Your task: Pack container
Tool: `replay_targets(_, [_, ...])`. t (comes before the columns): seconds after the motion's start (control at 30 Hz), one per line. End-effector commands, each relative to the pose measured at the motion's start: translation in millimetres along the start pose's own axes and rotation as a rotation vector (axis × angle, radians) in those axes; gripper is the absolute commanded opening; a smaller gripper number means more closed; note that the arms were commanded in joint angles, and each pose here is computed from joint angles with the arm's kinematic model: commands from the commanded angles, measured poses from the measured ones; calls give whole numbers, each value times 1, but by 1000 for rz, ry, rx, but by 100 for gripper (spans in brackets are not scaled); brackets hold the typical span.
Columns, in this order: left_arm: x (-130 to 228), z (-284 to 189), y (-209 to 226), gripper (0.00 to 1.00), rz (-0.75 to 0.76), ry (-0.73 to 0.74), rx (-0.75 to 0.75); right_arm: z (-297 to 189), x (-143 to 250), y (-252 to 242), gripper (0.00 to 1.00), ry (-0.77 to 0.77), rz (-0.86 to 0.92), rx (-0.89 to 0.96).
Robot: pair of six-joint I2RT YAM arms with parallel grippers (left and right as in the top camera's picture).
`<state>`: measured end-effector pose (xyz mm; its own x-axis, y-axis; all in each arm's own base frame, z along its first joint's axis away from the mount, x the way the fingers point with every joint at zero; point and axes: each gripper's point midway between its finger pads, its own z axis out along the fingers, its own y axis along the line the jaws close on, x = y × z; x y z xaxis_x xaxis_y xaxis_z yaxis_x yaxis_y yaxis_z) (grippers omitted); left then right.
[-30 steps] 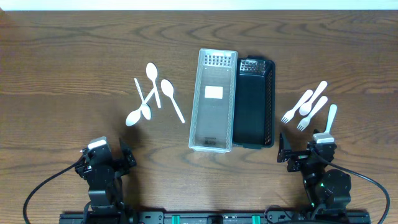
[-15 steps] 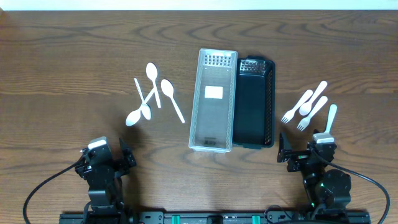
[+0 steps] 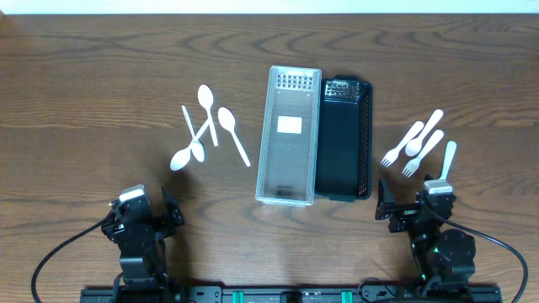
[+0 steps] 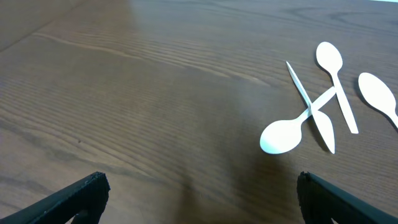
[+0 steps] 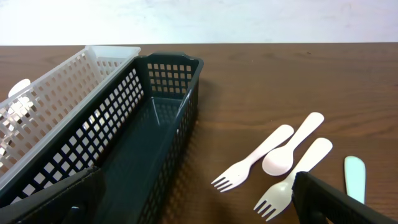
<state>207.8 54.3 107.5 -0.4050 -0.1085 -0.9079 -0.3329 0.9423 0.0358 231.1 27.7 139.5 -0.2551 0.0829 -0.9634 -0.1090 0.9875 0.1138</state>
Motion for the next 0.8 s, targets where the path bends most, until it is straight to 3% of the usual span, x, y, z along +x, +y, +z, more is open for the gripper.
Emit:
replay_targets(0.0, [8, 3, 0, 98, 8, 19, -8, 0, 0, 1, 99, -3, -11, -3])
replay_targets(0.23, [9, 3, -1, 98, 7, 19, -1, 0, 0, 1, 99, -3, -11, -3])
replay_targets(0.4, [13, -1, -39, 98, -82, 55, 221, 0, -4, 2, 99, -19, 4, -8])
replay_targets(0.5, [17, -7, -60, 98, -82, 81, 350, -1, -5, 16, 99, -17, 143, -90])
replay_targets(0.67, [19, -16, -78, 98, -82, 102, 465, -2, -6, 29, 99, 4, 318, -164])
replay_targets(0.77, [11, -27, -88, 98, -118, 106, 536, -4, -9, 36, 99, 2, 314, -210])
